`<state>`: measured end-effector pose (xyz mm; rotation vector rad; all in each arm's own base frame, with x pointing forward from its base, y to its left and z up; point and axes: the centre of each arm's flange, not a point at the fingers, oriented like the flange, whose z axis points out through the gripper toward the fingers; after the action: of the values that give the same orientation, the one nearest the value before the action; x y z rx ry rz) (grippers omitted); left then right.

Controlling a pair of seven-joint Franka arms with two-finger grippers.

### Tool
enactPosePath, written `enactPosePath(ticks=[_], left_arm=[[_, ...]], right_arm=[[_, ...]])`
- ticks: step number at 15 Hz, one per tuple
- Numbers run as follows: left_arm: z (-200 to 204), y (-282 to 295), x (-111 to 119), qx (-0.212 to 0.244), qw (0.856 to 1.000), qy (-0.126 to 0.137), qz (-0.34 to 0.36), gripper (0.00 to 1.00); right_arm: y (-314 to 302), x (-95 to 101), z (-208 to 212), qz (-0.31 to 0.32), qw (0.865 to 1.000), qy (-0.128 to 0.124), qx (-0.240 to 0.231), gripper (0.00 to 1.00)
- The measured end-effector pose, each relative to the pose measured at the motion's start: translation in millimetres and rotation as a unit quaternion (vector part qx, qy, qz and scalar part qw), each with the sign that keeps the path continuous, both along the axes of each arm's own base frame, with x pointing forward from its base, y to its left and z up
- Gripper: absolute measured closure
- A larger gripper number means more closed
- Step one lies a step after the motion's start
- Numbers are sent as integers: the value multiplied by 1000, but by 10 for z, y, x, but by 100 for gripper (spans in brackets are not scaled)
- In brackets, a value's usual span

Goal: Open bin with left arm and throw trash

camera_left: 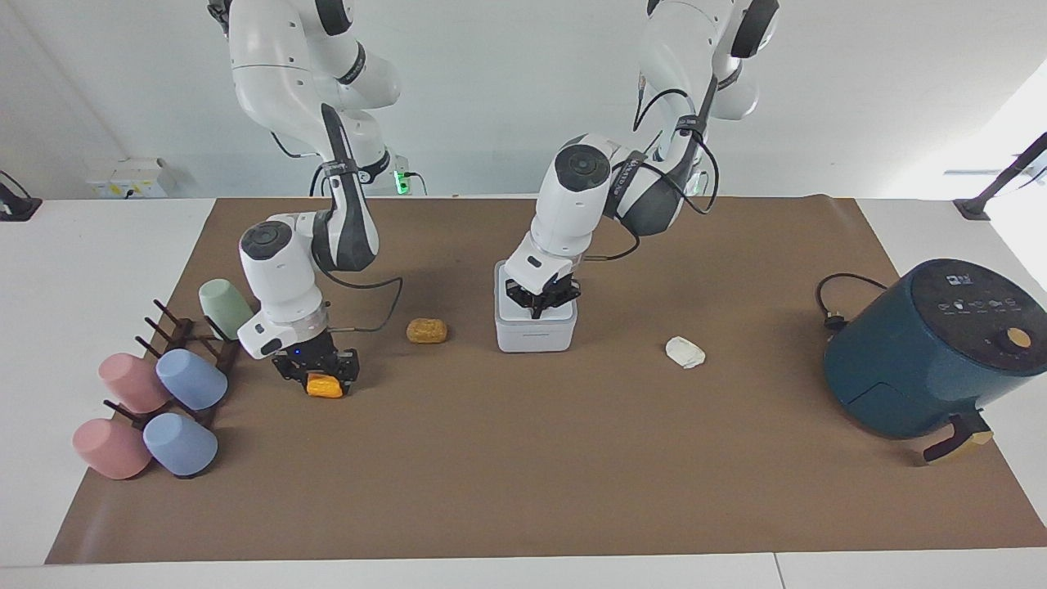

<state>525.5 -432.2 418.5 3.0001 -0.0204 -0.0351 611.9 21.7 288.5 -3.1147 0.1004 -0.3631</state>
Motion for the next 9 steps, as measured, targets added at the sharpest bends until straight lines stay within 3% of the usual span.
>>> enactPosePath(ticks=[4, 9], left_arm=[[-24, 0, -29, -2, 1000, -7, 0, 99], [-23, 14, -63, -6, 1000, -16, 0, 99]], right_arm=[[273, 27, 282, 4, 1000, -18, 6, 31], [737, -139, 985, -4, 1000, -11, 21, 31]])
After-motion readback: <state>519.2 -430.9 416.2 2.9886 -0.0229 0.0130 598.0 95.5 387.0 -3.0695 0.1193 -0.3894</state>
